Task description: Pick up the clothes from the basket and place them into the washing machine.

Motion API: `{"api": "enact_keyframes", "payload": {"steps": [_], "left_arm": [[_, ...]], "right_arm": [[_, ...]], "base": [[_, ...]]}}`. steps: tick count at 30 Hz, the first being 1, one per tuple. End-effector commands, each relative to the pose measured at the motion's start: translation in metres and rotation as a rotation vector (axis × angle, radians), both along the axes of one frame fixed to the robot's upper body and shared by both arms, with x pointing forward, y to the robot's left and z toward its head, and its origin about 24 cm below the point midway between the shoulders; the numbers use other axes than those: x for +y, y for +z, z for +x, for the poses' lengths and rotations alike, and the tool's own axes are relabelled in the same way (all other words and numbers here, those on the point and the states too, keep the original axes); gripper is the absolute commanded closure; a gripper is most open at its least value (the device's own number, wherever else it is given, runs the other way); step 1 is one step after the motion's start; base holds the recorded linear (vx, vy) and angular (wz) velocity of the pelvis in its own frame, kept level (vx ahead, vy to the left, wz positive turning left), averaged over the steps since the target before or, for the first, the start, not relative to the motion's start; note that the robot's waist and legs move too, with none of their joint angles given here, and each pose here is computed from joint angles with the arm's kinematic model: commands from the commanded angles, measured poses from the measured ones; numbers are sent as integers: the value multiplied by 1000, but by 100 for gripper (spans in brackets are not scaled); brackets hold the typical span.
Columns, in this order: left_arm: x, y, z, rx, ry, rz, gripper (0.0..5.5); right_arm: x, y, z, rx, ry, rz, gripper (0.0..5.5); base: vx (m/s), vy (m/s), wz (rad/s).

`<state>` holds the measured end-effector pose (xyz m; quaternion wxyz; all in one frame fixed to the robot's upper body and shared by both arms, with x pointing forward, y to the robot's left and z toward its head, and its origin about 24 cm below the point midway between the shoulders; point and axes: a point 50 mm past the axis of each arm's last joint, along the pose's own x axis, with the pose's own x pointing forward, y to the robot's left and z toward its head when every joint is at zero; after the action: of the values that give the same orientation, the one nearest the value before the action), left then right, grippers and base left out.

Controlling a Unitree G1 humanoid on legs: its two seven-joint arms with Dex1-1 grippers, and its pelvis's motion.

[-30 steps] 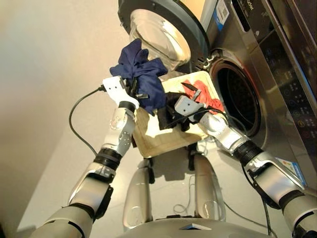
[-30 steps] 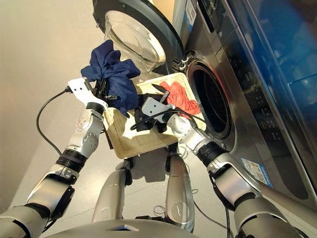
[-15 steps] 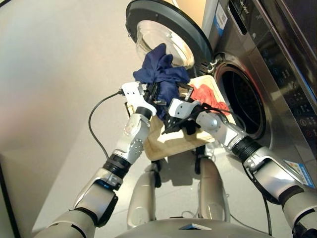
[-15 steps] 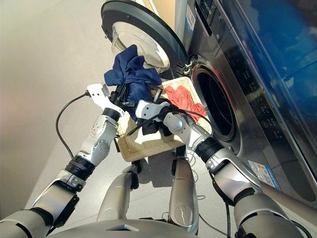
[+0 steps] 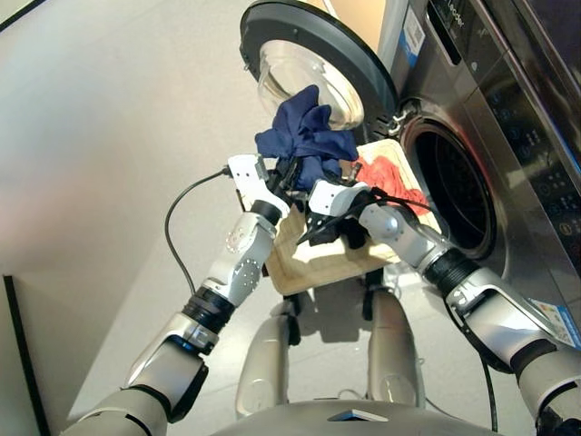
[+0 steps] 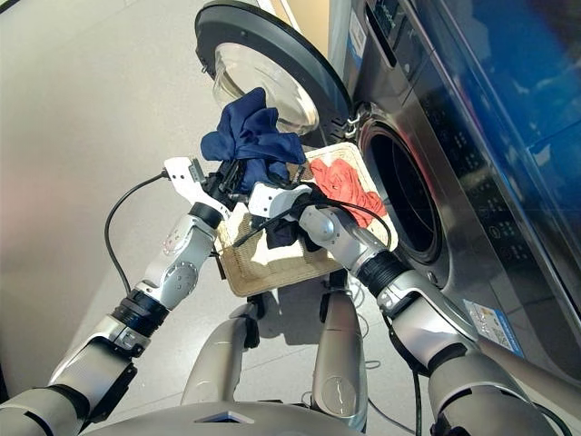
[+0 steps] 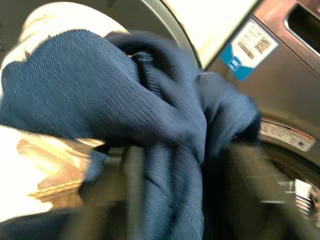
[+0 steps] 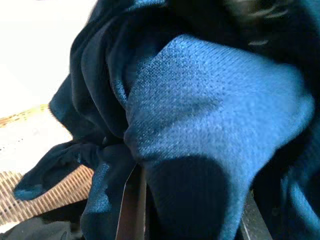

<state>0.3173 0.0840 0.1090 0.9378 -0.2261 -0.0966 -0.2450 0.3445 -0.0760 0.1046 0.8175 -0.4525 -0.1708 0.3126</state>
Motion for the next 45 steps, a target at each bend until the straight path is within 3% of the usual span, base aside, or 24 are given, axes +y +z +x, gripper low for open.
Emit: {"api": "enact_keyframes", "payload": {"steps": [1, 5, 13, 18, 24, 34, 40, 45], "left_arm": [[5, 13, 2, -64, 7, -41, 0], [28, 5, 10, 30, 197, -247, 0], [60, -14, 11, 126, 442, -452, 0], [70, -38, 8, 212, 529, -422, 0], [71, -71, 2, 335, 587, -286, 0], [90, -99, -12, 416, 634, -113, 0], [99, -110, -22, 460, 663, -129, 0], [87, -113, -25, 470, 616, -111, 0]], "right_arm": [[9, 25, 6, -62, 14, 138, 550], [-6, 10, 9, -33, -119, 236, 550], [-44, -10, 13, 32, -420, 526, 550], [-73, -6, 18, -17, -609, 710, 550], [-104, 26, 28, -191, -807, 889, 550], [-190, 118, 37, -524, -1131, 1183, 550], [-269, 176, 6, -723, -1311, 1340, 550], [-300, 195, -22, -913, -1427, 1354, 550]], "base": [[0, 0, 0], [0, 0, 0], [0, 0, 0], [0, 0, 0], [-5, 18, -6], [0, 0, 0], [0, 0, 0], [61, -10, 73]]}}
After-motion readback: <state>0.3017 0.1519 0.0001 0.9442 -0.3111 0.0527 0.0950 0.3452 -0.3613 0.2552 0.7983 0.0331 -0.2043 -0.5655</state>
